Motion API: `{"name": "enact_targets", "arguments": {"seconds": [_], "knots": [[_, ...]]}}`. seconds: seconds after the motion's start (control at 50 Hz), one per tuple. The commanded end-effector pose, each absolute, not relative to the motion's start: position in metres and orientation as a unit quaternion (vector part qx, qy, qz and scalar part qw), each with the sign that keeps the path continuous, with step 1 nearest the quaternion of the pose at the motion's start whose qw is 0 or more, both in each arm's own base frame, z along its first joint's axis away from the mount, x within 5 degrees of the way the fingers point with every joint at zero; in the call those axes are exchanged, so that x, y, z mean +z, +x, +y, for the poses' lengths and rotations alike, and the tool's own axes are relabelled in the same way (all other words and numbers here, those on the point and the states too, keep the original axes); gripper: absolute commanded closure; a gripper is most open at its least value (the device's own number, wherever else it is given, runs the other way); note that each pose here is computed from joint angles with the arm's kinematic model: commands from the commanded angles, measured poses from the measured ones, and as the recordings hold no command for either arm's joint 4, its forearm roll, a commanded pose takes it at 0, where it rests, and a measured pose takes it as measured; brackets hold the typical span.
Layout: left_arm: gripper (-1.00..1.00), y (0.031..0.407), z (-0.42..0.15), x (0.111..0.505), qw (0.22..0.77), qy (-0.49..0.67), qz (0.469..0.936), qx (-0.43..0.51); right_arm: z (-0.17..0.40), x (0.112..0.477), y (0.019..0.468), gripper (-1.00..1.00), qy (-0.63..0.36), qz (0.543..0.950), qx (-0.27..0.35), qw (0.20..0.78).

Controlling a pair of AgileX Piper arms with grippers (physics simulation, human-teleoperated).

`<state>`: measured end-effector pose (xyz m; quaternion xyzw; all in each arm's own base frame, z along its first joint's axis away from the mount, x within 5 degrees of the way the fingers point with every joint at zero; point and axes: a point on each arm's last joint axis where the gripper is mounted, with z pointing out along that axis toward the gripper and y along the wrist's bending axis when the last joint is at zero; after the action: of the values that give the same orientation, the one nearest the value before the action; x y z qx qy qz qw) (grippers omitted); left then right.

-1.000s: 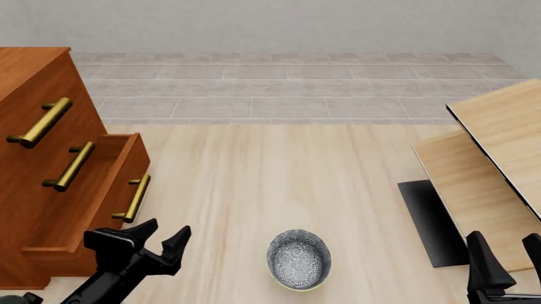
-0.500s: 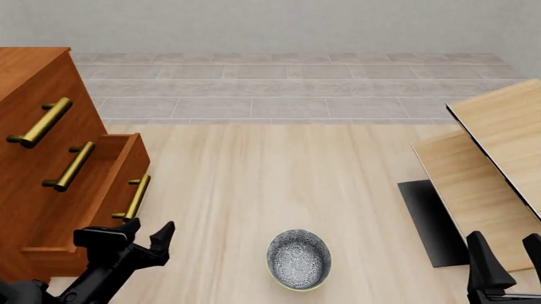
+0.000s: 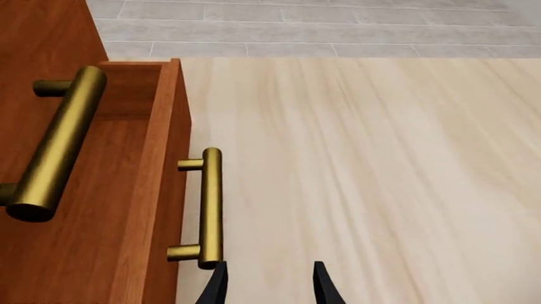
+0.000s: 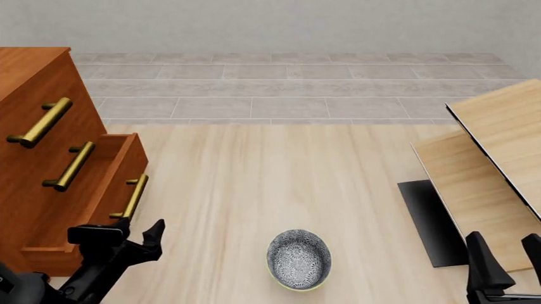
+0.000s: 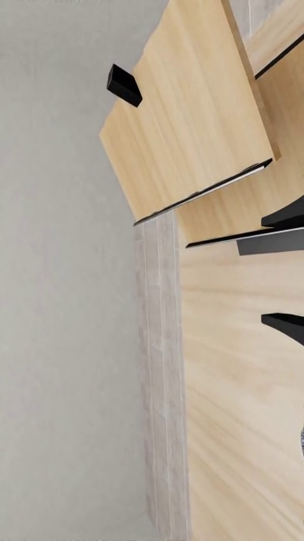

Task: Close the bottom drawer of the cabinet.

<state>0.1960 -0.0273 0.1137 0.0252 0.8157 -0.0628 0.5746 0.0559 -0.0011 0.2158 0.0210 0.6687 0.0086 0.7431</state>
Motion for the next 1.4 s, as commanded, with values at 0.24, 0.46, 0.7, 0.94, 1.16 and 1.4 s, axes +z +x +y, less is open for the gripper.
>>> {"name": "enact_targets", "arguments": {"seconds": [0.24,0.46,0.7,0.94,1.16,1.4], "knots": [[-1.00,0.204,-0.009,0.110,0.574,0.008,0.818,-0.019,-0.001,0.216,0.056,-1.00,0.018,0.671,0.011,0.741],[-1.00,0.207,-0.005,0.108,0.573,0.006,0.819,-0.009,-0.001,0.215,0.056,-1.00,0.018,0.671,0.011,0.741],[-1.00,0.209,-0.001,0.108,0.574,0.012,0.819,0.006,-0.001,0.215,0.056,-1.00,0.019,0.671,0.011,0.741],[-1.00,0.211,0.004,0.108,0.575,0.013,0.818,0.021,-0.001,0.215,0.056,-1.00,0.019,0.670,0.011,0.742],[-1.00,0.214,0.010,0.105,0.571,0.006,0.821,0.029,-0.001,0.216,0.056,-1.00,0.020,0.670,0.011,0.742],[-1.00,0.216,0.014,0.104,0.570,0.003,0.820,0.040,-0.001,0.216,0.056,-1.00,0.020,0.669,0.011,0.743]]}}
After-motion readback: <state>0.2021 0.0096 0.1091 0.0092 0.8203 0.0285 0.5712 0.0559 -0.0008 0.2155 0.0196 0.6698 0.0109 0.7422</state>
